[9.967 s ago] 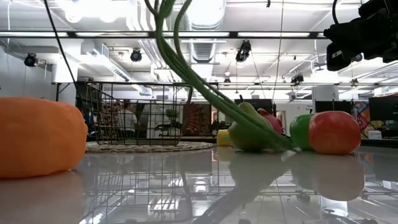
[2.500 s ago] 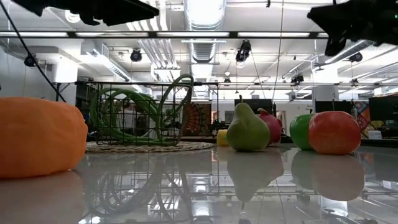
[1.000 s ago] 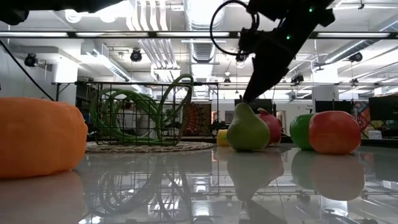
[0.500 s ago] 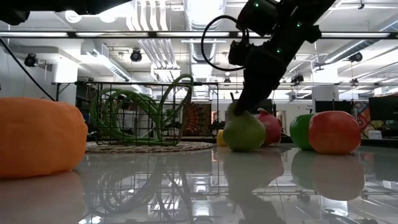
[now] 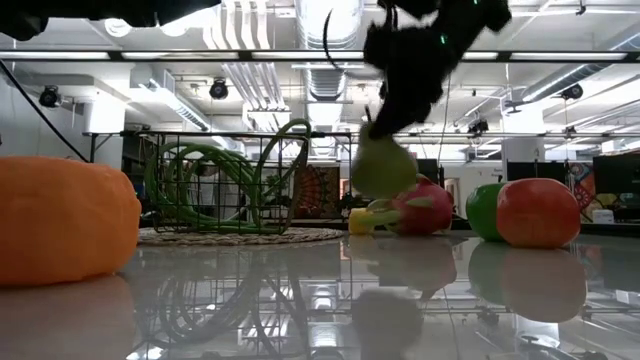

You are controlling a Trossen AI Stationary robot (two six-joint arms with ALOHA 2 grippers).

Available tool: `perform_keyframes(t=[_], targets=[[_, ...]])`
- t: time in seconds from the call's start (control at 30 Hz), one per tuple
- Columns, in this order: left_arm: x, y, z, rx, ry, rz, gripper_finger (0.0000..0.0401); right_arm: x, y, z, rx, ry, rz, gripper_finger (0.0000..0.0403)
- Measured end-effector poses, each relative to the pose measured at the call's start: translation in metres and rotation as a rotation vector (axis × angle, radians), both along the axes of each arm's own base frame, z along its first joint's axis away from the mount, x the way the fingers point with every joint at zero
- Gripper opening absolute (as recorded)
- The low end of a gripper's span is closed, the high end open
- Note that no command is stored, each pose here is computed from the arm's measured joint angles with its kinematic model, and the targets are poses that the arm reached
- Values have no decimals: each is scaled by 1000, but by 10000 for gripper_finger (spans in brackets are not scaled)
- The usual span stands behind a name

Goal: Build produce basket
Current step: Put the green pear into the wire basket

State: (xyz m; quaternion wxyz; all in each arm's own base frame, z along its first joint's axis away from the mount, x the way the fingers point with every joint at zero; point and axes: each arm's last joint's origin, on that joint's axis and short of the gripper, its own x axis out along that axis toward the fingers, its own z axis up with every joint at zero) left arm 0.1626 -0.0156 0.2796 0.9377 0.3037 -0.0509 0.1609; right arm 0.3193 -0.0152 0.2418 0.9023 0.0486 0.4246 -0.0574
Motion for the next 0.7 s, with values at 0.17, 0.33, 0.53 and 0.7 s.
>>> perform_keyframes(t=[0.17, 0.33, 0.53, 0.7], targets=[[-4, 4, 7, -42, -72, 103, 235, 6, -8, 53, -121, -53, -62, 131], [-9, 7, 11, -80, -115, 194, 235, 21, -25, 89, -190, -215, -59, 131], [-10, 7, 12, -82, -121, 195, 235, 50, -57, 89, -175, -357, -80, 131], [-10, 7, 12, -81, -120, 194, 235, 81, -90, 78, -167, -427, -99, 130]])
